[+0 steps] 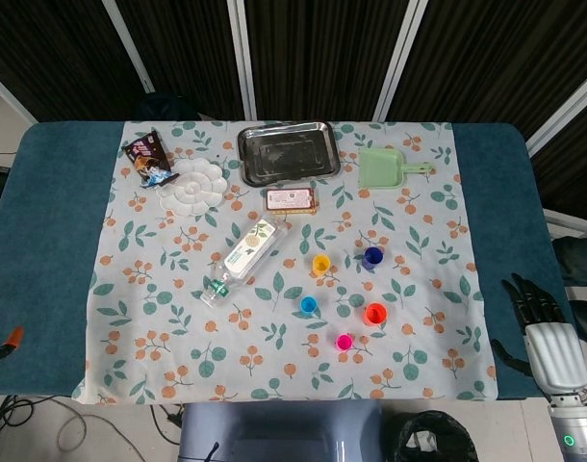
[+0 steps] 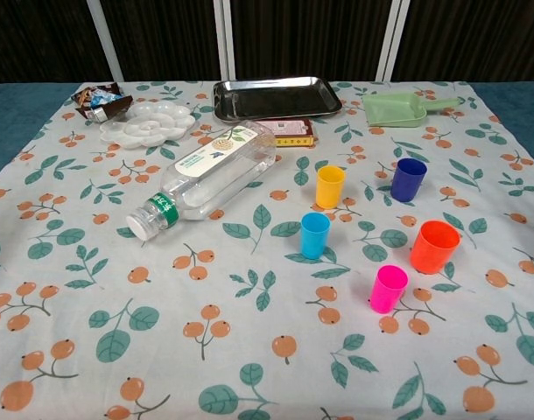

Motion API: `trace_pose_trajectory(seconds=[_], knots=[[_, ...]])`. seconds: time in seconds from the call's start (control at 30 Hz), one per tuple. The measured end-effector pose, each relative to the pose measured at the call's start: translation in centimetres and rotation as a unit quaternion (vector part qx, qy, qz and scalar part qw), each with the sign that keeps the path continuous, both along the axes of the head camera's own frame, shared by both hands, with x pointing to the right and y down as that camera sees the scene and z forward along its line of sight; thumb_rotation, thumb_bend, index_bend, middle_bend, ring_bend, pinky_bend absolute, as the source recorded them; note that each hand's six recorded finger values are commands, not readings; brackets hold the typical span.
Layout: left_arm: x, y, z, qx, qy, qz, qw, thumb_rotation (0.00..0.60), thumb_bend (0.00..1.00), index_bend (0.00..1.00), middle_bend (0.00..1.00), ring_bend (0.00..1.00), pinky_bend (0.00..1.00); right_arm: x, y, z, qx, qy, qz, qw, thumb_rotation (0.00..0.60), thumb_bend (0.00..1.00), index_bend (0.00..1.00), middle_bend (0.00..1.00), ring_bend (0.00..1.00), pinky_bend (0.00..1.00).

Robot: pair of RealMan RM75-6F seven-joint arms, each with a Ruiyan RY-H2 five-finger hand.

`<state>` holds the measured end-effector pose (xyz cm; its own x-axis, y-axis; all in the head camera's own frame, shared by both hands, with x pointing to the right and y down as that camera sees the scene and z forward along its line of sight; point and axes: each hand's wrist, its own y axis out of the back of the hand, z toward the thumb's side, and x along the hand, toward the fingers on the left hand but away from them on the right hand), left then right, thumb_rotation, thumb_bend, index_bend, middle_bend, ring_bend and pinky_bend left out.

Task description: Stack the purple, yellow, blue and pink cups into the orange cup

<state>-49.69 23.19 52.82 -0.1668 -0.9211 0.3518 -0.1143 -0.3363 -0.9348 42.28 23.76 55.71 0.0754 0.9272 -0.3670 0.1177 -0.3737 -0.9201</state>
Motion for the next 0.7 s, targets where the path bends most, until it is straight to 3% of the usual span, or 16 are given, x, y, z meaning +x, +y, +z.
trace_pose_trajectory(seconds=[0.47, 0.7], knots=[[-0.3, 0.0, 0.0, 0.001, 0.001, -0.011, 0.9999, 0.6, 0.22, 0.13, 0.07, 0.01, 0.0, 0.5, -0.2, 0.3, -0.038, -0.032, 0.03, 0.9983, 0.6, 0.33, 0.0, 0.0, 0.07, 0.12], [0.1, 0.0, 0.3, -0.003, 0.003, -0.007, 1.0, 0.6, 0.22, 0.13, 0.07, 0.01, 0.0, 1.1, -3.6, 1.3, -0.107, -0.026, 0.017, 0.9938, 0.6, 0.33, 0.03, 0.0, 0.07, 0.1]])
